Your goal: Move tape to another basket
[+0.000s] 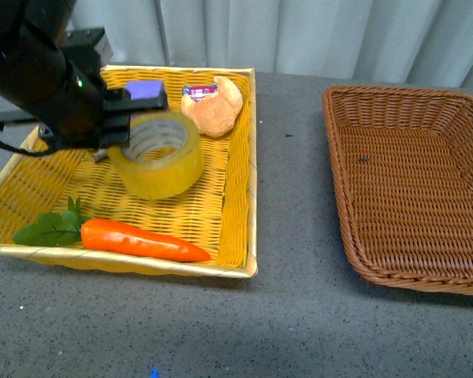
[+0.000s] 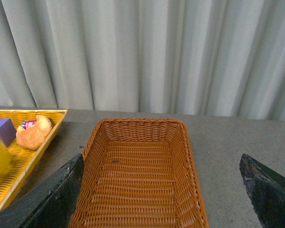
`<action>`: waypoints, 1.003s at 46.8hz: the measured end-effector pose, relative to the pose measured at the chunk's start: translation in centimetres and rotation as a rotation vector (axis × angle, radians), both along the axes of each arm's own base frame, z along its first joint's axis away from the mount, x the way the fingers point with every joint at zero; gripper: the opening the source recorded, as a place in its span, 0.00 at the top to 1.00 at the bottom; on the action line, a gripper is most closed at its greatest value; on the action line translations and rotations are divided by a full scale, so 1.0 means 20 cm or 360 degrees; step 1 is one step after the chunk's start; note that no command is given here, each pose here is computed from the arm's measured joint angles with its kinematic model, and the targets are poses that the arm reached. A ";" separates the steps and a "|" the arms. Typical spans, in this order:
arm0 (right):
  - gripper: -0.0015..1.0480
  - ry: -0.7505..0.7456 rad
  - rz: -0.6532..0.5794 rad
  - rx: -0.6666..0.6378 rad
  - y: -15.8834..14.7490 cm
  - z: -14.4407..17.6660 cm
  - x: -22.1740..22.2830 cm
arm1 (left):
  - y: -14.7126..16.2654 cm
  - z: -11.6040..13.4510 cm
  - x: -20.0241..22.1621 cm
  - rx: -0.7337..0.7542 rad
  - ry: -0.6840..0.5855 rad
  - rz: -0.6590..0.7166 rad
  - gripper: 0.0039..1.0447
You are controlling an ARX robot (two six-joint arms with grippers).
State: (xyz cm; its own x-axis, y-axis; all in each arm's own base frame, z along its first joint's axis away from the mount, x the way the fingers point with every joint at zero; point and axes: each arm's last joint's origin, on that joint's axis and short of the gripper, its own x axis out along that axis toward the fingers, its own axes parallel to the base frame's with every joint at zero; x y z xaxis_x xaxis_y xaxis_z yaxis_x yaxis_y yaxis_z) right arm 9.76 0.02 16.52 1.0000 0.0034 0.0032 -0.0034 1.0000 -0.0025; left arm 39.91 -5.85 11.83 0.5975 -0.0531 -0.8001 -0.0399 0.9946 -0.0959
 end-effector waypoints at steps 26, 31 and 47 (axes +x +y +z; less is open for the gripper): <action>0.09 -0.0001 0.0000 0.0000 0.00 0.00 0.00 | -0.38 0.48 -0.03 0.0119 -0.0641 -0.1447 0.86; 0.09 0.0000 0.0000 0.0000 0.00 0.00 0.00 | -0.51 0.47 -0.04 0.0168 -0.0672 -0.1634 0.86; 0.09 0.0000 0.0000 0.0000 0.00 0.00 0.00 | -0.59 0.50 -0.03 0.0217 -0.0781 -0.1707 0.86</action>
State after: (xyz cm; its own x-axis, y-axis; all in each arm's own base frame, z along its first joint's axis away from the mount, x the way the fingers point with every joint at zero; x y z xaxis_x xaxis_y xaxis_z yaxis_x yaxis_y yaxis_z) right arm 9.76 0.02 16.52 1.0000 0.0034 0.0032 -0.0034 1.0000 -0.0025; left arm 39.33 -17.63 21.81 0.5440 -0.6456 -0.5360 0.8315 0.5007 0.2407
